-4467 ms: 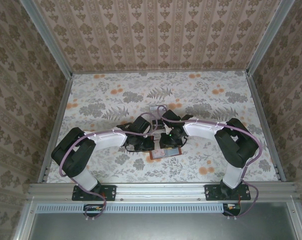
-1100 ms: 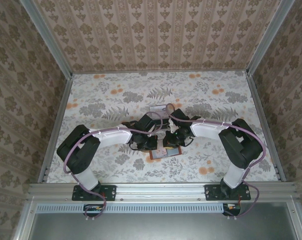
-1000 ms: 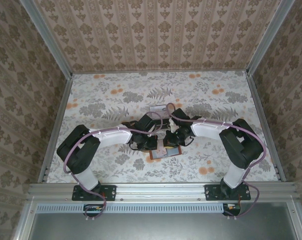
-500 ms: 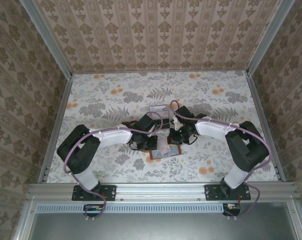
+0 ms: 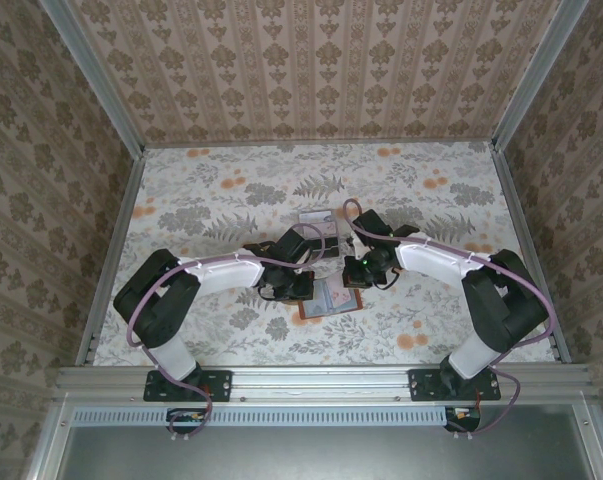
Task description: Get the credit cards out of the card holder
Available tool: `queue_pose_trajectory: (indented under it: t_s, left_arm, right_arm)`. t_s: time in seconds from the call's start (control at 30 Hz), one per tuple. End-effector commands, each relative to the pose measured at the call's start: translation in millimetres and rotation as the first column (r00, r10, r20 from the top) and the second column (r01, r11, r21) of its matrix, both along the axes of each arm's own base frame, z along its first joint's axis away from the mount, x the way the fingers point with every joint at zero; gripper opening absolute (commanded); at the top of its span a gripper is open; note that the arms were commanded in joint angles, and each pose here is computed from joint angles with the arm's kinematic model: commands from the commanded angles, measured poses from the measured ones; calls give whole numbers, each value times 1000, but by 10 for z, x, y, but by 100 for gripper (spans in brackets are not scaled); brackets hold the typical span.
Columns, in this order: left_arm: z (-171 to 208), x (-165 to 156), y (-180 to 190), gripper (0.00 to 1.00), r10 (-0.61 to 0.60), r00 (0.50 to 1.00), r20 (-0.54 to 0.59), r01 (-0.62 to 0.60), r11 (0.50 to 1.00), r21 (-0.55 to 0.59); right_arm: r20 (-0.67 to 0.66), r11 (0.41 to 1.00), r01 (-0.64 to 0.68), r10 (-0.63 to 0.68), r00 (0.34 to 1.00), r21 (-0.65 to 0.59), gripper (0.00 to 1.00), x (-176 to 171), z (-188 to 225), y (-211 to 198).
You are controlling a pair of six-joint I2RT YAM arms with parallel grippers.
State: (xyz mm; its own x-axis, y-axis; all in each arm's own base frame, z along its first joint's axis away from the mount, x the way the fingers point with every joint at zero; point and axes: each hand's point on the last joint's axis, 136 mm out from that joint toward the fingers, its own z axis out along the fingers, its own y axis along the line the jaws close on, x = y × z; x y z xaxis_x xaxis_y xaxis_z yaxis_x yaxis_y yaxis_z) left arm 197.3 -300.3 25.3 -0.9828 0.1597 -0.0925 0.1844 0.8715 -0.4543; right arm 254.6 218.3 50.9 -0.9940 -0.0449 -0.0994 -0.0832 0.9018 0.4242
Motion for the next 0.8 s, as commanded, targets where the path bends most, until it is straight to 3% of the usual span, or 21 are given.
queue_pose_trajectory:
  t_s: [0.0,0.27,0.57,0.77]
  left_arm:
    - [-122,-68,119,4,-17,999,-26,19,998,67]
    - [-116,-70,120,4,-16,1000,-26,18,998,66]
    - [11,-38,128,5,-21,1000,13,20,998,55]
    - [120,-29,178,5,-13,999,34,11,998,56]
  right_arm:
    - [9,999,-35,35,999,14,7,-24,76,89]
    - [1,995,-43,43,999,94,13,-47,113,274]
    - [-11,996,-38,39,999,79,10,-54,46,259]
    - [-18,996,-46,48,999,72,15,-56,23,264]
